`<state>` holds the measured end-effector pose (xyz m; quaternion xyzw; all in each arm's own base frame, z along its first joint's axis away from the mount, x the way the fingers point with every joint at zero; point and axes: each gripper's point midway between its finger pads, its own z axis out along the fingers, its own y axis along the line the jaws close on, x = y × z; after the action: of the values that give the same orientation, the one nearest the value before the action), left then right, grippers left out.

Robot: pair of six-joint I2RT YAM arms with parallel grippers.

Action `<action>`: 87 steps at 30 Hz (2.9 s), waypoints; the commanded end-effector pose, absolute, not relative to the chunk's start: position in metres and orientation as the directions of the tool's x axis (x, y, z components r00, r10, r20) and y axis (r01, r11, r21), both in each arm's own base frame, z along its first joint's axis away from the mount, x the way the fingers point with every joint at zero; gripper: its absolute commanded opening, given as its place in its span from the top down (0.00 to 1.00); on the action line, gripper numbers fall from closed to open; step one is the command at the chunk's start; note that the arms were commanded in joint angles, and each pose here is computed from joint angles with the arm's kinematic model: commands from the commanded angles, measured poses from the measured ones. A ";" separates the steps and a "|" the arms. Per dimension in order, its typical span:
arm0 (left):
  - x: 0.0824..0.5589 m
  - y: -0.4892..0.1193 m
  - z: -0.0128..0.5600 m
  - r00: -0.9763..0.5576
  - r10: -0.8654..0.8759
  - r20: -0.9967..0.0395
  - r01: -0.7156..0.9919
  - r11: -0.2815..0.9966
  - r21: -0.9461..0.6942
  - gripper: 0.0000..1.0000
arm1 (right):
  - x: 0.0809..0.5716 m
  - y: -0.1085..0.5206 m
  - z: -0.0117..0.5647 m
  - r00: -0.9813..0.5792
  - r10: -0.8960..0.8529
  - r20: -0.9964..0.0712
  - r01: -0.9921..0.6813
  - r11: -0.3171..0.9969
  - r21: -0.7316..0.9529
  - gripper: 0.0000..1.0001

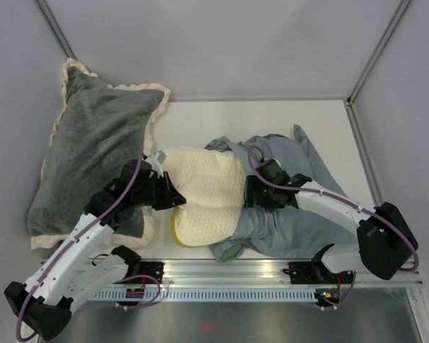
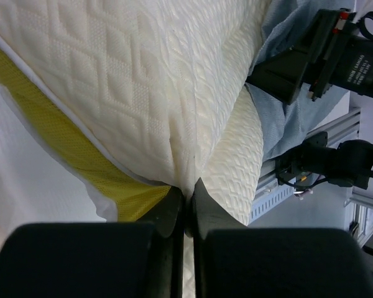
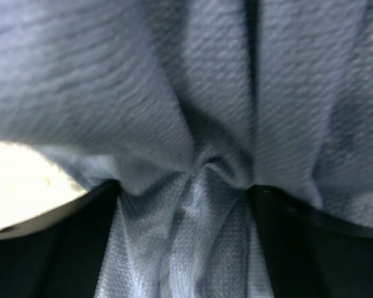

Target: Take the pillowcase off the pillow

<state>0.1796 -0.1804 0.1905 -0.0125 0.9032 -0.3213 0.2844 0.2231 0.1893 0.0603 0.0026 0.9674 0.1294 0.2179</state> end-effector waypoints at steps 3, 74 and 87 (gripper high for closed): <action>0.186 -0.172 0.252 -0.729 -0.223 -0.647 0.260 0.785 -0.563 0.98 | 0.254 0.212 0.043 -0.885 0.128 -0.447 -0.009 0.957 0.291 0.37; 0.182 -0.061 0.274 -0.559 -0.171 -0.811 -0.005 0.979 -0.203 0.98 | 0.255 0.129 0.071 -0.847 0.382 -0.369 0.249 0.899 0.359 0.07; 0.178 -0.065 0.275 -0.566 -0.182 -0.804 0.013 0.973 -0.230 0.98 | 0.274 0.111 0.067 -0.771 0.454 -0.447 0.342 0.887 0.311 1.00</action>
<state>0.1714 -0.0690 0.2479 -0.0452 0.9021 -0.0986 0.4178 0.2578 0.1269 0.0581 0.1925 0.9411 0.1512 0.2334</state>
